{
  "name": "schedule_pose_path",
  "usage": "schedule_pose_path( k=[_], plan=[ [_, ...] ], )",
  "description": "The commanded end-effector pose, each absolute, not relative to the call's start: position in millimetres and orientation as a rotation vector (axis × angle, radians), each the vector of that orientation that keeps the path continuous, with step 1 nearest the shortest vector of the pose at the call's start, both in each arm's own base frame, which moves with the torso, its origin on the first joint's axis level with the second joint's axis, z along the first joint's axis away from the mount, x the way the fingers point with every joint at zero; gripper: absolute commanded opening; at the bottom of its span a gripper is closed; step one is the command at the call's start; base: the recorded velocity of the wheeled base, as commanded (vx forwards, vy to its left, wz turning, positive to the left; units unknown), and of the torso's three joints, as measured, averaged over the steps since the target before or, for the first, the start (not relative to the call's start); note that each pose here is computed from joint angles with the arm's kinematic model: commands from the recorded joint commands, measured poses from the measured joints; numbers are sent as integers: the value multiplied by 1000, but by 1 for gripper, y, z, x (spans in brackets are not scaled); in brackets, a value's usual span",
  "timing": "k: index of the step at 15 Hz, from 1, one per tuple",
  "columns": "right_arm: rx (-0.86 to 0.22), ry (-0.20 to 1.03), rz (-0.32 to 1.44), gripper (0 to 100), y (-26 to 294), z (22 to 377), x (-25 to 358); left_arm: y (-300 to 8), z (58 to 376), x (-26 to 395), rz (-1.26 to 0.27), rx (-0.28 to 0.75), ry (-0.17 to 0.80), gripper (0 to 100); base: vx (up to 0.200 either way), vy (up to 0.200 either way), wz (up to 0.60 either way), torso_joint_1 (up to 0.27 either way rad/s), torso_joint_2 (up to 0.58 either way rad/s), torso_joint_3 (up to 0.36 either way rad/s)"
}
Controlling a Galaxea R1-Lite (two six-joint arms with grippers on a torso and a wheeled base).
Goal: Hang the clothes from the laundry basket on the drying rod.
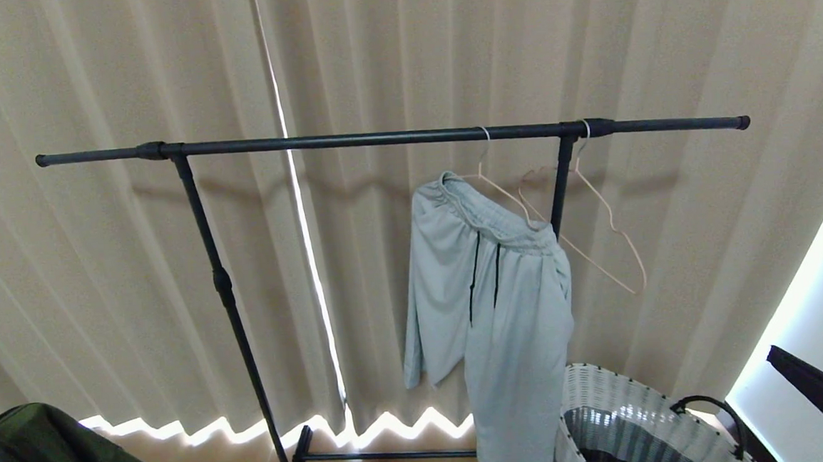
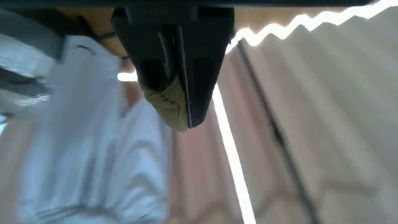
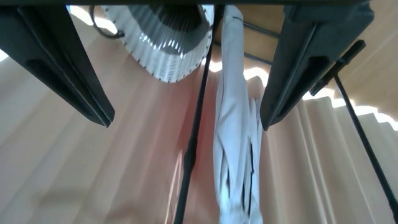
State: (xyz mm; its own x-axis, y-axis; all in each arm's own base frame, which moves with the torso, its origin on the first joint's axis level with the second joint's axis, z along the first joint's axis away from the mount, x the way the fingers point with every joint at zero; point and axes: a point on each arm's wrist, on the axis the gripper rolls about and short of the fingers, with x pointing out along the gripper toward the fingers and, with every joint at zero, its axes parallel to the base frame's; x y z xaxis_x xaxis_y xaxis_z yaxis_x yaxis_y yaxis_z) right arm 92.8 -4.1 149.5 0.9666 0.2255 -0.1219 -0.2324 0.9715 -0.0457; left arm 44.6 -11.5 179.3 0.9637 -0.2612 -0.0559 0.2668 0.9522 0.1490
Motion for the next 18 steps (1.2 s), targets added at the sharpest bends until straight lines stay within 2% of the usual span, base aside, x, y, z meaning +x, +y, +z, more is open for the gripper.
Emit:
schedule_pose_path(
  k=[1, 4, 6, 11, 12, 15, 18],
  plan=[
    [-64, 113, 232, 100, -4, 152, 94, -12, 177, 45, -282, 157, 45, 0, 0, 0, 0, 168, -373, -203],
    [-122, 80, 210, 100, -7, 160, 97, -12, 175, 45, -286, 159, 50, 0, 0, 0, 0, 64, -126, -67],
    [-118, 99, 186, 100, -10, 166, 103, -12, 175, 45, -286, 161, 53, 0, 0, 0, 0, 0, 0, 0],
    [-72, 262, 156, 100, -16, 188, 112, -12, 171, 46, -287, 163, 68, 0, 200, 0, 0, 1, -5, 1],
    [-77, 283, 161, 100, -16, 189, 112, -12, 171, 46, -287, 163, 70, 0, 200, 0, 0, 12, 2, -7],
    [-183, 359, 191, 100, -18, 185, 124, -12, 172, 47, -287, 162, 75, 0, 200, 0, 0, 6, 4, 1],
    [-181, 394, 194, 100, -19, 184, 135, -13, 166, 51, -290, 167, 113, 0, 200, 0, 0, 6, 2, -1]
  ],
)
